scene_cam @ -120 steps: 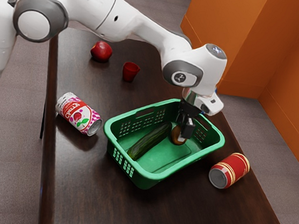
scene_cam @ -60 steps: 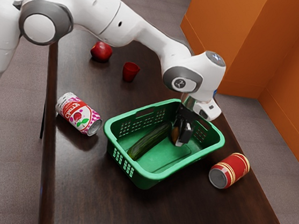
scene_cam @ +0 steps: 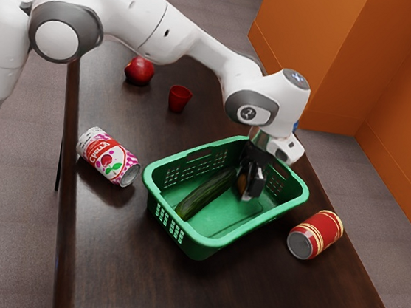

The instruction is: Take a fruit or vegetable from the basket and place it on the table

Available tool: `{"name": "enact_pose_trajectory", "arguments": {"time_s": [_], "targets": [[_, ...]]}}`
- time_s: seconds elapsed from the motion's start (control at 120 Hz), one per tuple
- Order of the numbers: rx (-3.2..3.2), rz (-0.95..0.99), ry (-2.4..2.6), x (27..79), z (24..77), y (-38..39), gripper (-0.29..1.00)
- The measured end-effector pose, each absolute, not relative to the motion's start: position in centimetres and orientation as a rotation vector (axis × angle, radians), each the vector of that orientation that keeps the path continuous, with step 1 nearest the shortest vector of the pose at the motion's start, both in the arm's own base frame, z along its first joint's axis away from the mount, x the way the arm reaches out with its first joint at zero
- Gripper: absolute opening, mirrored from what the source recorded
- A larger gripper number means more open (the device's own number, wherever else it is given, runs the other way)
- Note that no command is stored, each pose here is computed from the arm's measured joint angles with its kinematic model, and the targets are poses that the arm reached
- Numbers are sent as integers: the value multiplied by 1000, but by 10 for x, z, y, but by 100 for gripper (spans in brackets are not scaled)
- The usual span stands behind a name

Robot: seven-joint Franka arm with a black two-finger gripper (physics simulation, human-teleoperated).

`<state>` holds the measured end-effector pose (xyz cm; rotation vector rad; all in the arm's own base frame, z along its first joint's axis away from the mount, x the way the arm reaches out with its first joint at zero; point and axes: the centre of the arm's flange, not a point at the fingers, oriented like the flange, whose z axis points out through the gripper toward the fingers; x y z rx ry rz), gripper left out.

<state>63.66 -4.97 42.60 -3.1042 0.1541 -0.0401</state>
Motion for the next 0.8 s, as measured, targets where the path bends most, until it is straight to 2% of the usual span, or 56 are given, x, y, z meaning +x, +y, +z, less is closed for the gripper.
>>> {"name": "enact_pose_trajectory", "arguments": {"time_s": [0.083,0.258,0.458,0.6,0.8], "targets": [[-3100,-65,131,638,435,-49,26],[-3085,-194,80,637,505,-45,26],[-3047,-190,-157,604,570,32,27],[-3027,-81,-335,579,581,92,27],[-3004,106,-514,560,555,154,28]]}}
